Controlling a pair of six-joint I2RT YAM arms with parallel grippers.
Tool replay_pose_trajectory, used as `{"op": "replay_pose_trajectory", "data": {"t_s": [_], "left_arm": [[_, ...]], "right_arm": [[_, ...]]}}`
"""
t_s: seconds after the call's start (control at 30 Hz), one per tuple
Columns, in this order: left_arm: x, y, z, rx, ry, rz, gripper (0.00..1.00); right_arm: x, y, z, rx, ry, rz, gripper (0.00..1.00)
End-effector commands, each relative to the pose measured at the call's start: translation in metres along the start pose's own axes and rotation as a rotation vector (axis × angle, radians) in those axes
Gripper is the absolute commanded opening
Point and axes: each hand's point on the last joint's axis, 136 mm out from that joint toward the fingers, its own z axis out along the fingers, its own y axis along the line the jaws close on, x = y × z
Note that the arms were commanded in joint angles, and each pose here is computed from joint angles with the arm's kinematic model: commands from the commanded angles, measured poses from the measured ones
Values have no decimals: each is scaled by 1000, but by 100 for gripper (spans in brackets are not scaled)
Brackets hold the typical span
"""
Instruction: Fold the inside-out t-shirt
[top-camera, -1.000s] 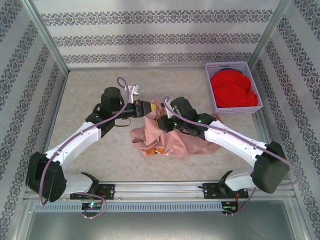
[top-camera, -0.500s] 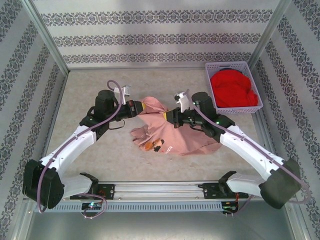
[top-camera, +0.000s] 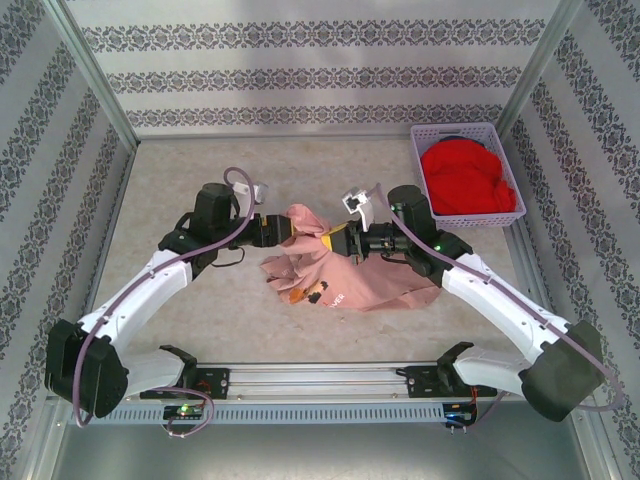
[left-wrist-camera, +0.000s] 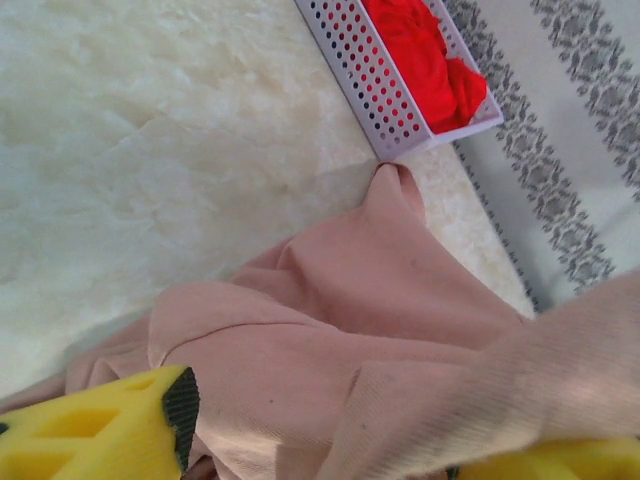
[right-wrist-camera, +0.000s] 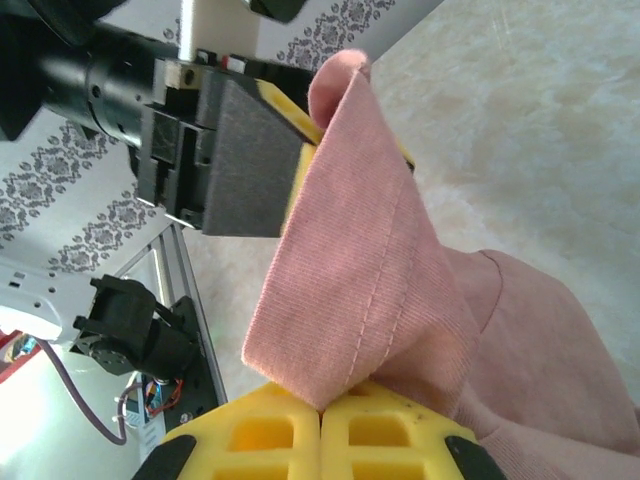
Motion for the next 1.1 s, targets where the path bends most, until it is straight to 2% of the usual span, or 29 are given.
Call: {"op": "replay_pose_trajectory", "data": {"t_s": [0.0,0.23,0.4,0.53,0.67,0.73,0.8,0.83,0.97,1.07], "left_arm": [[-1,-11,-15,-35,8,120,73],[-11,-20,-29,-53,-25,206,91],[-15,-26,-15,-8,37,264,91],[-10,-41,-9,106,73,262,84],[-4,-50,1,193,113,256,66],[-4,-48,7,200,130,245,49],[-9,-50,11,214,128,223,23],[-12,-51,12,216,121,211,14],[-27,-42,9,126,46,150,0],[-32,-54,-1,173,-6,141,0]], "right_arm": [[-2,-3,-1,7,8,-33,0],[-2,-4,1,0,26,-46,0],[-2,-2,0,-8,35,-56,0],[-3,-3,-3,2,35,-60,0],[-4,-1,-4,-7,37,-60,0],[-5,0,-4,-10,37,-58,0],[-9,-2,-6,6,35,-34,0],[-12,-2,-8,18,34,-14,0],[-27,-8,-18,45,-3,117,3],[-38,-10,-21,12,-54,216,7]]}}
